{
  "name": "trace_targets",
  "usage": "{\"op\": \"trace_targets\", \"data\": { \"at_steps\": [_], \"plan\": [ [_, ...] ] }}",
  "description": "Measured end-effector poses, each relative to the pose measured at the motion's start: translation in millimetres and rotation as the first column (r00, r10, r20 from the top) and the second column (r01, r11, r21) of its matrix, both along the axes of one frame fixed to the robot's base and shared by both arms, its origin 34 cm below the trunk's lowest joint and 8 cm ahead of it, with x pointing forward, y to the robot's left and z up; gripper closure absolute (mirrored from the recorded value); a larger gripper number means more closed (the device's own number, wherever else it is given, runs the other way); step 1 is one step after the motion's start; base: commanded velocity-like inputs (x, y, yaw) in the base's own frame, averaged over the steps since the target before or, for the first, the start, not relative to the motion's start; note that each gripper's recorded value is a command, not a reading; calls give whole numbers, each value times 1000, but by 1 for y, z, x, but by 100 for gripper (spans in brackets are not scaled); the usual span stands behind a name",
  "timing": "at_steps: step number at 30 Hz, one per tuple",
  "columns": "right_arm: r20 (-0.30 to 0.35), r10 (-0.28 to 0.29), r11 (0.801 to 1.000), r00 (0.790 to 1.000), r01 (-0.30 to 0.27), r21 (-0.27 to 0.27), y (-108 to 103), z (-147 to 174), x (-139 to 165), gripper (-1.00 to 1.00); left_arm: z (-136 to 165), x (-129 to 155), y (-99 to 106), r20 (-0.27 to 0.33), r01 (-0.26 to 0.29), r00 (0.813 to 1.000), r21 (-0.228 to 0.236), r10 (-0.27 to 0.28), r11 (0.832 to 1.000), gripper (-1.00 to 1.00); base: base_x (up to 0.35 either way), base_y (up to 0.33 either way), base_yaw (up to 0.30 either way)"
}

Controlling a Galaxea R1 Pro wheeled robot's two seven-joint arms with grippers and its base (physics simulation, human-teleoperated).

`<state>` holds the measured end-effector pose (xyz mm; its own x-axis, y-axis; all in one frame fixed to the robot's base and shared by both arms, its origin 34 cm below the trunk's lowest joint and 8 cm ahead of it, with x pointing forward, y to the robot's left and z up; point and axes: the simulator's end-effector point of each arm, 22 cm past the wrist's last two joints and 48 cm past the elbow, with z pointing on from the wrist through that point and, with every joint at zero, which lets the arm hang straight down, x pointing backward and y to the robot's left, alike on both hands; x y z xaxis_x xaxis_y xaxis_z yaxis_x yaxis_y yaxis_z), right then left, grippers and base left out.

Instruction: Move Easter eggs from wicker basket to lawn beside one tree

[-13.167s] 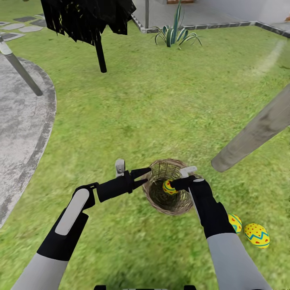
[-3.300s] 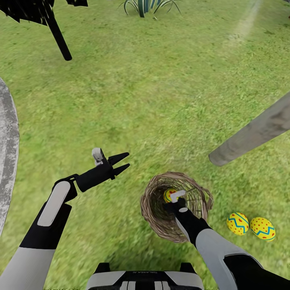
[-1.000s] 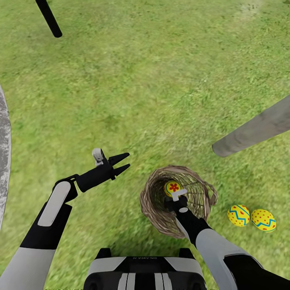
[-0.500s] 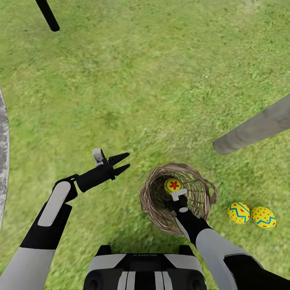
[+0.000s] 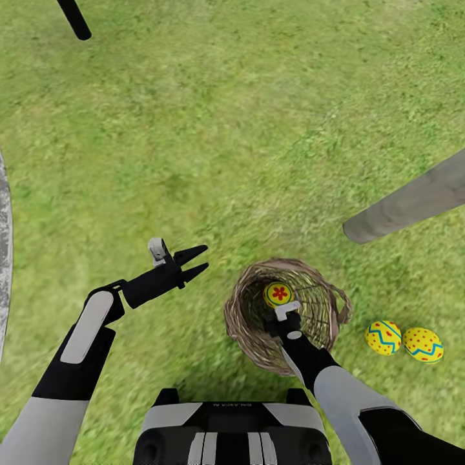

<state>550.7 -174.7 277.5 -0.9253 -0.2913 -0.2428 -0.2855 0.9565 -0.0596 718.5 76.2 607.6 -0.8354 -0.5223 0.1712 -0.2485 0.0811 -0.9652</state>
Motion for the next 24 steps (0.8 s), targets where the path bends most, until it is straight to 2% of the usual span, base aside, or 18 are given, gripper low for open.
{"op": "trace_targets", "data": {
  "at_steps": [9, 16, 24],
  "plan": [
    [-11, 0, 1000, 1000, 0, 0, 0, -22, -7, -100, -24, -4, 0, -14, 0, 1000, 0, 0, 1000, -100, 0, 0, 0],
    [40, -12, 1000, 999, 12, -1, 0, -30, 15, -100, -40, -6, 0, -21, -1, 1000, 0, 1, 1000, -100, 0, 0, 0],
    [43, -12, 1000, 999, 12, -2, 0, -44, 17, -100, -55, -8, 0, -20, 0, 1000, 0, 0, 1000, -100, 0, 0, 0]
  ]
}}
